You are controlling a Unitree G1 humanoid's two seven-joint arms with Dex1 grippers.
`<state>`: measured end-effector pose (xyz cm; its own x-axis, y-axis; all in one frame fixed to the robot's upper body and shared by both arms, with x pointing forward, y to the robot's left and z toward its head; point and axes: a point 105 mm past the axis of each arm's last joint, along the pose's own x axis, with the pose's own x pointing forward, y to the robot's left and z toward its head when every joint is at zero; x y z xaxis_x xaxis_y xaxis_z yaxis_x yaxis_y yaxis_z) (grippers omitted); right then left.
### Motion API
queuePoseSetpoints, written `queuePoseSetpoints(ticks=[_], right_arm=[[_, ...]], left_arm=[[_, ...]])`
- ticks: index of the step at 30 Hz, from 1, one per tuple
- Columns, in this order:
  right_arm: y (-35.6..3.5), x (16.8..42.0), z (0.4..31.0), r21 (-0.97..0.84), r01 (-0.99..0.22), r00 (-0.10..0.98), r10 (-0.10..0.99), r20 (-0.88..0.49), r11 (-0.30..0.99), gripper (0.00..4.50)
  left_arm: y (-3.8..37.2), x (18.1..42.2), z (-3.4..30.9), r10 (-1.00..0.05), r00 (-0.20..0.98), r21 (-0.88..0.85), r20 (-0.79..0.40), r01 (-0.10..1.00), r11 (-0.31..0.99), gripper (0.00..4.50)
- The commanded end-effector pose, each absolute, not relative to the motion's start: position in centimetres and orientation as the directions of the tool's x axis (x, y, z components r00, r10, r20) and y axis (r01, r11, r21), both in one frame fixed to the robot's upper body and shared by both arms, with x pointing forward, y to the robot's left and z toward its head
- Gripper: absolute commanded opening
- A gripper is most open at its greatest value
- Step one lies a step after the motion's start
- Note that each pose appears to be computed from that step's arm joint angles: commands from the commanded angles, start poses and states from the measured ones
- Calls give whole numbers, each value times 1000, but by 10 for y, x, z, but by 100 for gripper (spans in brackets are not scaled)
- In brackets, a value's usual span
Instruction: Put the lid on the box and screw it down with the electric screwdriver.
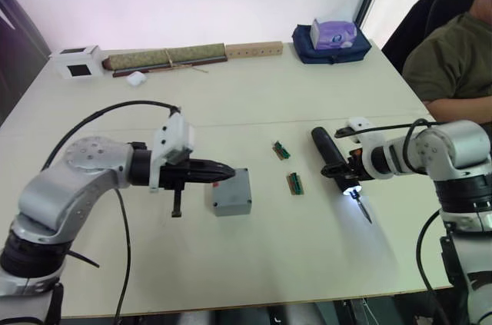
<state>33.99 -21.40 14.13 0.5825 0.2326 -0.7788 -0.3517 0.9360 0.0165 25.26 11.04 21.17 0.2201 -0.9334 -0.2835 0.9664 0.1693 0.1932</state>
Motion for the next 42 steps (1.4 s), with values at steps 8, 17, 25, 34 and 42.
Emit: queuePoseSetpoints(ticks=[8,17,25,34,42], right_arm=[[-134,320,215,-232,-755,639,610,-467,613,401],[-94,305,165,-198,-873,484,736,-473,447,59],[-62,287,143,-85,-946,314,818,-482,313,4],[-39,278,127,40,-964,203,826,-526,262,4],[-33,275,125,63,-966,176,820,-545,250,4]], left_arm=[[164,259,174,-814,392,169,-429,920,354,0],[161,270,134,-793,404,153,-457,913,378,0],[136,280,124,-824,377,161,-423,926,342,0],[127,305,123,-827,393,214,-403,919,332,0],[115,329,126,-832,410,258,-373,907,332,0]])
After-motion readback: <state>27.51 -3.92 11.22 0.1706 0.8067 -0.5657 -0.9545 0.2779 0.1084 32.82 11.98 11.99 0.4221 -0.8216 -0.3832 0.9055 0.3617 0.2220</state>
